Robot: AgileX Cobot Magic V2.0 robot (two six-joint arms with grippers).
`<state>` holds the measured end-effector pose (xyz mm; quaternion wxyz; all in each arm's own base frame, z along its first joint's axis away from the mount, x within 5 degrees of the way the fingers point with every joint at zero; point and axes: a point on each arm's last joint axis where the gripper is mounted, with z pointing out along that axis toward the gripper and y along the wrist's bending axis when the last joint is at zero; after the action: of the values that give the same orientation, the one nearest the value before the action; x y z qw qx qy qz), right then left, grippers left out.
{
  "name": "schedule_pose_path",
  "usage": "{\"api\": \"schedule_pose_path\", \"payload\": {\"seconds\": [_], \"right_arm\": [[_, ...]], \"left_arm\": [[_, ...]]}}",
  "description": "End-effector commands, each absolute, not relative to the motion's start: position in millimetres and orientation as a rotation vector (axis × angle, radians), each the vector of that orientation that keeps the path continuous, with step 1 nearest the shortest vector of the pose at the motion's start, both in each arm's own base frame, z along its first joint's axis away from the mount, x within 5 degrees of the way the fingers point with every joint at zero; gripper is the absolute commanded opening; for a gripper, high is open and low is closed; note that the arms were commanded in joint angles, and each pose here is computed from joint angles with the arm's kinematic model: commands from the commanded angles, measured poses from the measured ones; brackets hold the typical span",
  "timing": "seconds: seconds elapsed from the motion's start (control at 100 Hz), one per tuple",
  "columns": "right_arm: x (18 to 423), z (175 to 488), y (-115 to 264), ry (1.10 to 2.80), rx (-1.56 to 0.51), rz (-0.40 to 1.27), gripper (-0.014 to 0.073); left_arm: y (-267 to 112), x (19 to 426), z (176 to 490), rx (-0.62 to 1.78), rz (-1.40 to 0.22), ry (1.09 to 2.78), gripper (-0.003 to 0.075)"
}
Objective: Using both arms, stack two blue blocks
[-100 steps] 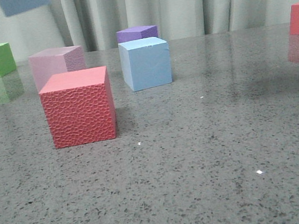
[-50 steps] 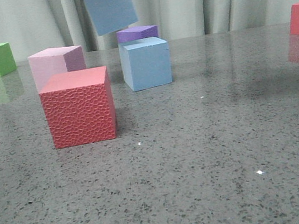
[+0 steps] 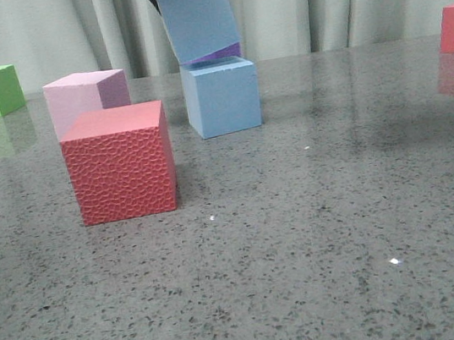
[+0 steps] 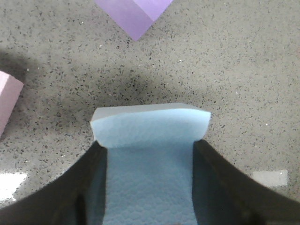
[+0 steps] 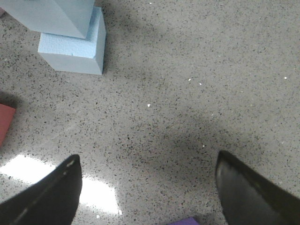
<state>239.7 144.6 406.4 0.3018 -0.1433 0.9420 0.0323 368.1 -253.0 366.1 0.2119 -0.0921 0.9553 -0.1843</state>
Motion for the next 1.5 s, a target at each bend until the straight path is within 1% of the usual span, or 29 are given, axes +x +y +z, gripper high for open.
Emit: {"api": "schedule_pose_path", "payload": {"seconds": [0.0, 0.12, 0.19, 0.51, 0.62, 0.72, 0.78, 0.79, 0.84, 0.89, 0.94, 1.28, 1.49], "right_arm": [[235, 424, 138, 2.406, -0.36, 0.1, 0.0579], [235, 424, 138, 2.406, -0.36, 0.1, 0.0579], [235, 424, 138, 2.407, -0.36, 0.099, 0.0579], [235, 424, 138, 2.41, -0.36, 0.098, 0.0579], [235, 424, 138, 2.411, -0.36, 0.097, 0.0579], [235, 424, 137, 2.414, -0.361, 0.095, 0.0579], [235, 424, 137, 2.414, -0.361, 0.095, 0.0579], [235, 424, 137, 2.414, -0.361, 0.095, 0.0579], [235, 424, 137, 2.414, -0.361, 0.095, 0.0579], [235, 424, 137, 2.414, -0.361, 0.095, 0.0579], [235, 424, 137, 2.414, -0.361, 0.095, 0.0579], [235, 424, 137, 2.411, -0.361, 0.091, 0.0579], [236, 424, 137, 2.403, -0.362, 0.084, 0.0579]], "left_arm": [[-247, 352, 400, -0.239, -0.589, 2.59, 0.0094], [-249, 351, 400, -0.226, -0.609, 2.598, 0.0199], [-249, 351, 400, -0.22, -0.61, 2.599, 0.023], [-250, 350, 401, -0.17, -0.61, 2.598, 0.0237], [-250, 350, 401, -0.146, -0.611, 2.6, 0.0262], [-250, 349, 402, -0.146, -0.612, 2.597, 0.033], [-250, 349, 402, -0.146, -0.613, 2.596, 0.0404], [-250, 349, 402, -0.146, -0.613, 2.596, 0.0404], [-249, 349, 403, -0.146, -0.614, 2.595, 0.0458], [-249, 348, 403, -0.145, -0.614, 2.595, 0.0491], [-249, 348, 404, -0.145, -0.613, 2.592, 0.0509], [-245, 344, 412, -0.144, -0.624, 2.574, 0.051], [-232, 335, 433, -0.142, -0.579, 2.5, 0.0503]]}}
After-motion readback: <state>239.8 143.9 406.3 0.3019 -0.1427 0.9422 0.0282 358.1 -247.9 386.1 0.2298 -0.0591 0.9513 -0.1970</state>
